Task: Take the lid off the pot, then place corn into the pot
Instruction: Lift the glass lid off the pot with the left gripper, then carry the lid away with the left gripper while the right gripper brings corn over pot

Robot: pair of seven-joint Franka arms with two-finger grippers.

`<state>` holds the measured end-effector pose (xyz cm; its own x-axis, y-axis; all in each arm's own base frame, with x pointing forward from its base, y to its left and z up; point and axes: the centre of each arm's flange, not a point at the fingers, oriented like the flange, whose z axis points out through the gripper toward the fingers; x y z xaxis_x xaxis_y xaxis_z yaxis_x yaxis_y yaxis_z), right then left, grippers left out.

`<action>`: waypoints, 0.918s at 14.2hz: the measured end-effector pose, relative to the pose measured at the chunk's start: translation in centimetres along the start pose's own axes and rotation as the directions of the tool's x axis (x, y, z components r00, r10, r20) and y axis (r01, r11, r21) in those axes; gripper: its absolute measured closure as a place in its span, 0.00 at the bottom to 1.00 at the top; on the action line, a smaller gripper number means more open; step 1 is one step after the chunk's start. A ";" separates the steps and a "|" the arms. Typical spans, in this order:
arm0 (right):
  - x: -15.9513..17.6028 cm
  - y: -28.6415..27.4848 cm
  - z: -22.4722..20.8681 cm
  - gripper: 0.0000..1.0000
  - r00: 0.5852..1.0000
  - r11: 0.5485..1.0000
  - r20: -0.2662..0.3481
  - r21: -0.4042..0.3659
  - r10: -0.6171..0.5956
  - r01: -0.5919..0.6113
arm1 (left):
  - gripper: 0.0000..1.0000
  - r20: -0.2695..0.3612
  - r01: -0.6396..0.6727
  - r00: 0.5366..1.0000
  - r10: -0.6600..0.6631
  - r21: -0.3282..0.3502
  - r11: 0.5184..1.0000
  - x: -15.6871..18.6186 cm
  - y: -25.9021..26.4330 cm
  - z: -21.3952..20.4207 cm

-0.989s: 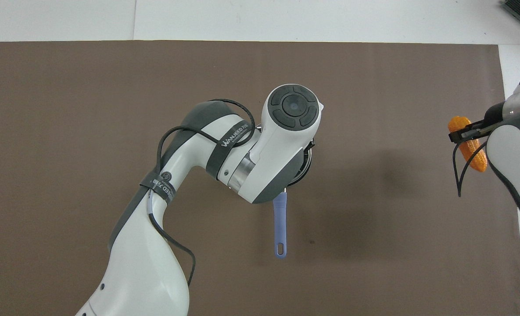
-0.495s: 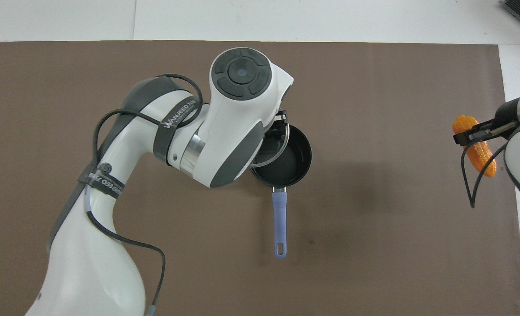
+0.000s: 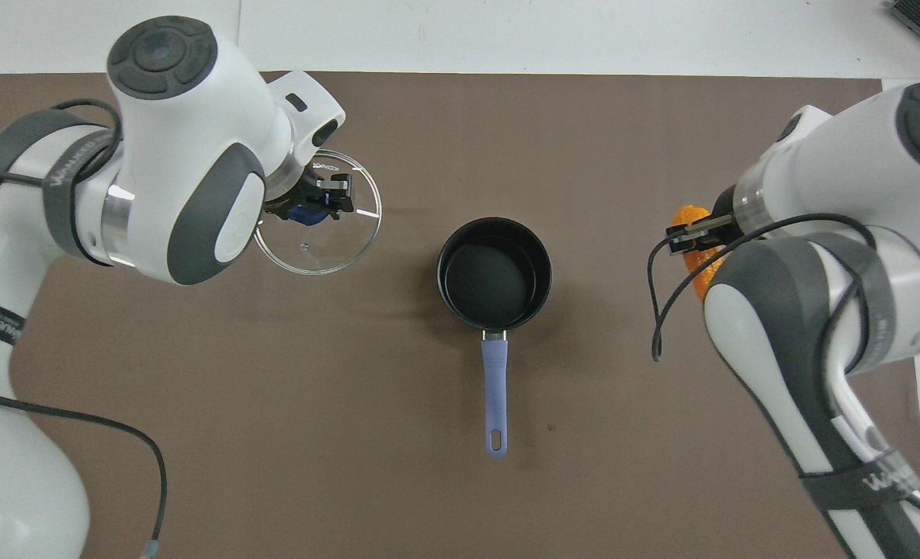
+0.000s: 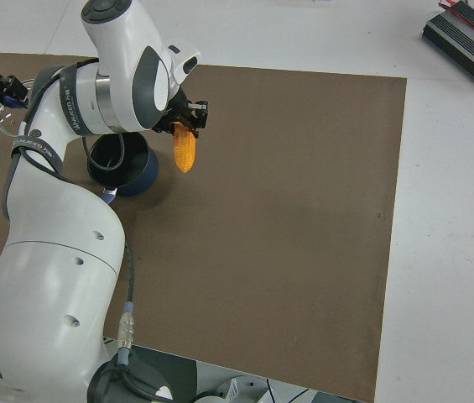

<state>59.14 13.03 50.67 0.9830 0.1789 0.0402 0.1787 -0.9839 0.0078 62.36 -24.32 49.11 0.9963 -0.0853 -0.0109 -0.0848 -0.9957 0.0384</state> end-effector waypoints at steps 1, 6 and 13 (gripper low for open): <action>0.2 -2.5 0.4 0.60 1.000 1.000 -0.008 0.002 0.014 -0.014 | 0.35 0.008 -0.013 1.000 0.013 0.000 1.000 -0.2 -1.6 0.0; 0.7 -11.6 3.1 0.60 0.997 0.998 -0.045 0.020 0.060 -0.060 | 0.35 0.045 -0.084 0.995 0.085 -0.016 0.996 -0.5 -9.8 0.7; 2.6 -17.2 8.2 0.60 0.996 0.997 -0.063 0.053 0.065 -0.062 | 0.35 0.049 -0.161 0.985 0.164 -0.052 0.986 -3.4 -19.9 3.6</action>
<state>58.95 30.46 42.46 0.9880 0.1144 0.1034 0.1198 -0.9917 -0.0472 60.56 -4.31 44.79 0.9671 -0.2486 -0.0537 -0.2432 -0.9657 0.0913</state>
